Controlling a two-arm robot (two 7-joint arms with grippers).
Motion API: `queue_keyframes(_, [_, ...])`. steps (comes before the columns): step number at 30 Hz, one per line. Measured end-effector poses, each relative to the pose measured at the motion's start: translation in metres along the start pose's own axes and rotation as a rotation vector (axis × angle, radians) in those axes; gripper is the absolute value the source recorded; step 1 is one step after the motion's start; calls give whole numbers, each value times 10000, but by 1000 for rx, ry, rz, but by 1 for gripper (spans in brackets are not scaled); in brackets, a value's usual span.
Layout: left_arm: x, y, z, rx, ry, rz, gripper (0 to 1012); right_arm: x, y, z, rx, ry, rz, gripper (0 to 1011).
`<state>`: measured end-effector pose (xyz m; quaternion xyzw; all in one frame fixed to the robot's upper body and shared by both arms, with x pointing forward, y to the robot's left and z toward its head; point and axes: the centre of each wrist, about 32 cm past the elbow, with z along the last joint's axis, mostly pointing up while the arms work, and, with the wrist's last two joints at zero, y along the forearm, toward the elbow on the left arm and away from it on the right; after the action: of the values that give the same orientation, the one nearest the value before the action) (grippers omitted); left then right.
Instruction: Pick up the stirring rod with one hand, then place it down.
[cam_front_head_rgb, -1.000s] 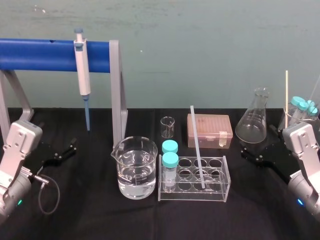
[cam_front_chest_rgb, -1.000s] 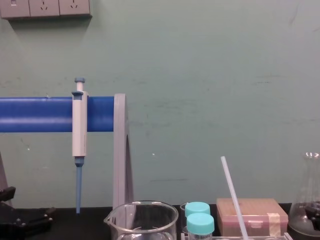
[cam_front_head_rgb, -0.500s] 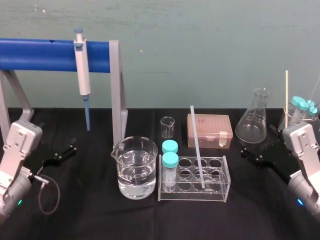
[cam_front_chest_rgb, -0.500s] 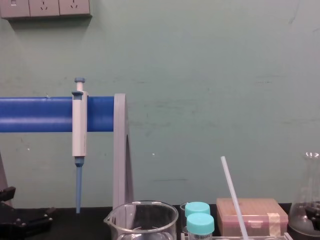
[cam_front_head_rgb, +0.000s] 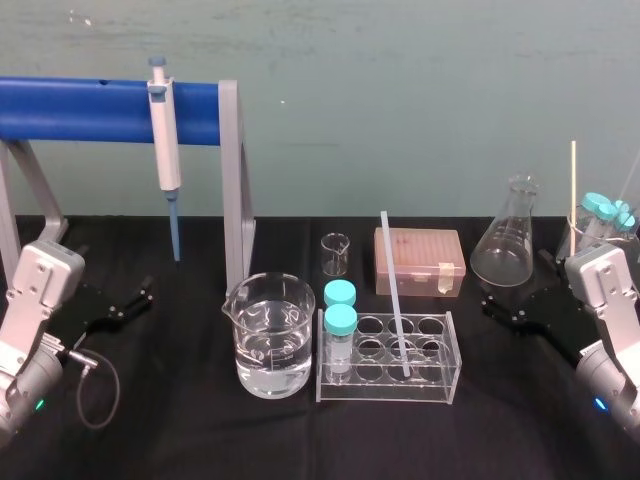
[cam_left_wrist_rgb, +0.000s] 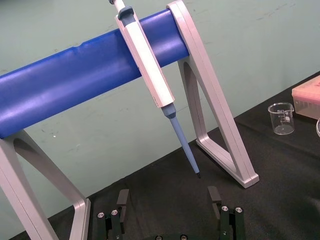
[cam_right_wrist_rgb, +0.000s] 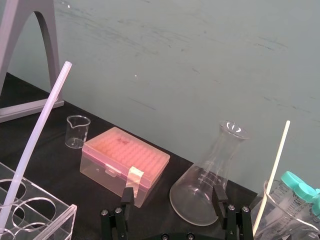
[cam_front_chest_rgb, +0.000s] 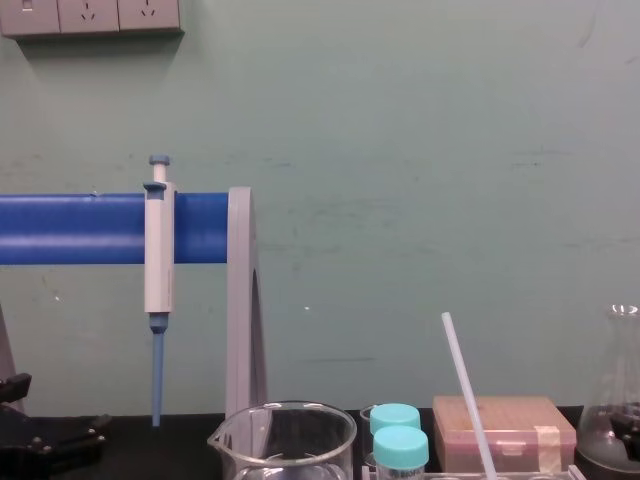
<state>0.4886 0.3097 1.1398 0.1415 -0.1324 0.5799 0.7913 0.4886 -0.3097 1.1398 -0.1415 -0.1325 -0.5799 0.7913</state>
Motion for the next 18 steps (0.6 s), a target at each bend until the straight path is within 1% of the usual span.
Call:
queue_keyframes(14, [0, 0, 0, 0, 0, 0, 1000, 5, -12, -9, -3, 5, 2, 1003])
queue_keyframes(15, [0, 0, 0, 0, 0, 0, 1000, 6, -17, -12, -5, 10, 3, 1003])
queue_keyframes(18, [0, 0, 0, 0, 0, 0, 1000, 11, -39, -9, -7, 66, 11, 1003])
